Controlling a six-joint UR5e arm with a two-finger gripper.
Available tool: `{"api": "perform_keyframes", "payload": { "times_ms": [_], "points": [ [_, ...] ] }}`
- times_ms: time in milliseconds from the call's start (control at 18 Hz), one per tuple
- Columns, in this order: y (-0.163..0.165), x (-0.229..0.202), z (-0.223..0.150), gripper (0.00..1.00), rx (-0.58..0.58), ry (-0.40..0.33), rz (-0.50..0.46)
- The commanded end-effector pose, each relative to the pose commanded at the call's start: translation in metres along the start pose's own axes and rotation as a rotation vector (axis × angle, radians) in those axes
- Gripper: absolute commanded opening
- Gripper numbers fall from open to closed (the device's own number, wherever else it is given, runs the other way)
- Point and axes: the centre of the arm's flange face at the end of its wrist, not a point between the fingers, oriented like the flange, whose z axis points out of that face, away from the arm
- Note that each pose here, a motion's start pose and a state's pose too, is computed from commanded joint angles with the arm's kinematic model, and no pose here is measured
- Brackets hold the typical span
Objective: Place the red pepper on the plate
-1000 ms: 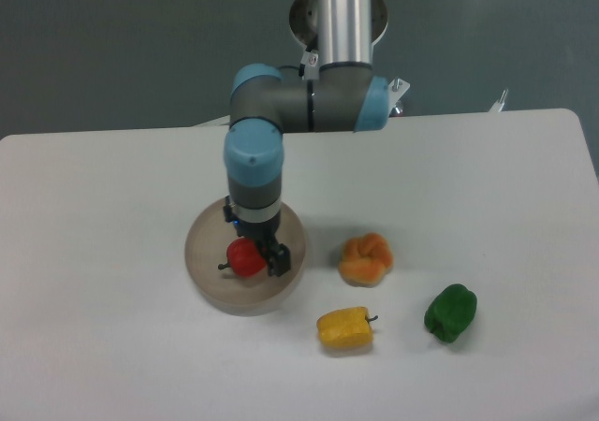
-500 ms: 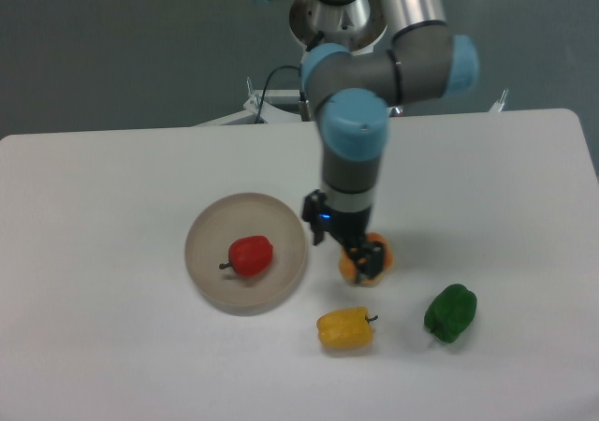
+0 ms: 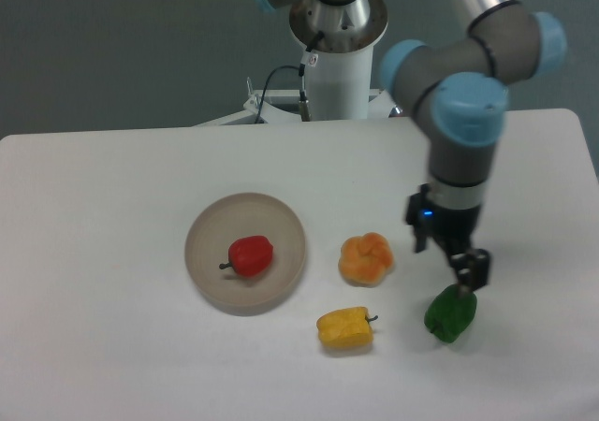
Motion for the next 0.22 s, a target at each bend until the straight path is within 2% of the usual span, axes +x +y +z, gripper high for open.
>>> {"api": "perform_keyframes", "payload": {
  "times_ms": [222],
  "points": [
    [0.022, -0.006, -0.006, 1.0, -0.011, -0.014, 0.026]
  ]
}}
